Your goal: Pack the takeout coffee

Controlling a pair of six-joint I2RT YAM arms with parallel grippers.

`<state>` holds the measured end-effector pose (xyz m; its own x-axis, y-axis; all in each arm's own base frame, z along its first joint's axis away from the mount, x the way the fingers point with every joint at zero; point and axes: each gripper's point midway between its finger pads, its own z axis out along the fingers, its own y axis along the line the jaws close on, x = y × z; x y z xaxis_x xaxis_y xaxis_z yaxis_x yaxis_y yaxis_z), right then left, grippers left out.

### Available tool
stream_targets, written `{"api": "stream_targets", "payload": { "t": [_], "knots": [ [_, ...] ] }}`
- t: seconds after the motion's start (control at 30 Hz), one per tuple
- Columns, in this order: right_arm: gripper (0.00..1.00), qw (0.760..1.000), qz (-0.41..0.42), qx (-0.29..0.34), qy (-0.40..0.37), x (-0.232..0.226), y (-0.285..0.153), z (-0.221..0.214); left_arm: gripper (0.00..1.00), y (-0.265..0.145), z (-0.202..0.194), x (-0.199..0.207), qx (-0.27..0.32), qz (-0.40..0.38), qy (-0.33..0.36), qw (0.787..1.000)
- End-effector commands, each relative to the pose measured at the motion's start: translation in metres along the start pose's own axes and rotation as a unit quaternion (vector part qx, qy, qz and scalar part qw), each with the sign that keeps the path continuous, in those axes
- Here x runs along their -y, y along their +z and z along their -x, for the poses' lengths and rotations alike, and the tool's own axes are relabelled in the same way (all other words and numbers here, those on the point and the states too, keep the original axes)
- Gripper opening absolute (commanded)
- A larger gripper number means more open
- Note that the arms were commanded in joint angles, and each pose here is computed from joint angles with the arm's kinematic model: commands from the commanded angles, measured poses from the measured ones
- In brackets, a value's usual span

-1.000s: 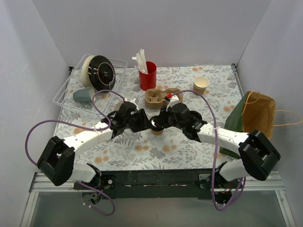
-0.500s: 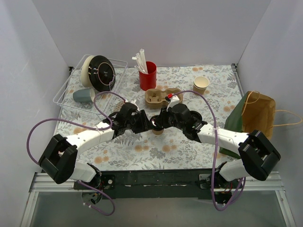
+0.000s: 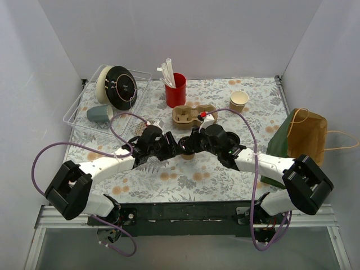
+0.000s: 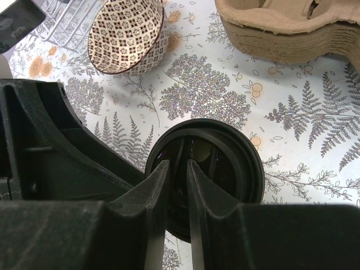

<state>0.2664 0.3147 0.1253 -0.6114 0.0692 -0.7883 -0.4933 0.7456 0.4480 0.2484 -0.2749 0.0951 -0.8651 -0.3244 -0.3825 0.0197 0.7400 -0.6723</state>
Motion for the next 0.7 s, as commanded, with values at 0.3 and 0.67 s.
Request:
{"api": "stream_targets", "payload": {
  "t": [0.3,0.67],
  "knots": [
    [0.48,0.999,0.010,-0.037,-0.008,-0.019,-0.011,0.015,0.75,-0.067,0.064,0.045,0.085,0.030,0.096,0.991],
    [0.99,0.994,-0.053,0.091,-0.023,-0.013,-0.079,0.089,0.92,-0.046,0.071,0.057,0.044,0.017,0.268,0.962]
  ]
}}
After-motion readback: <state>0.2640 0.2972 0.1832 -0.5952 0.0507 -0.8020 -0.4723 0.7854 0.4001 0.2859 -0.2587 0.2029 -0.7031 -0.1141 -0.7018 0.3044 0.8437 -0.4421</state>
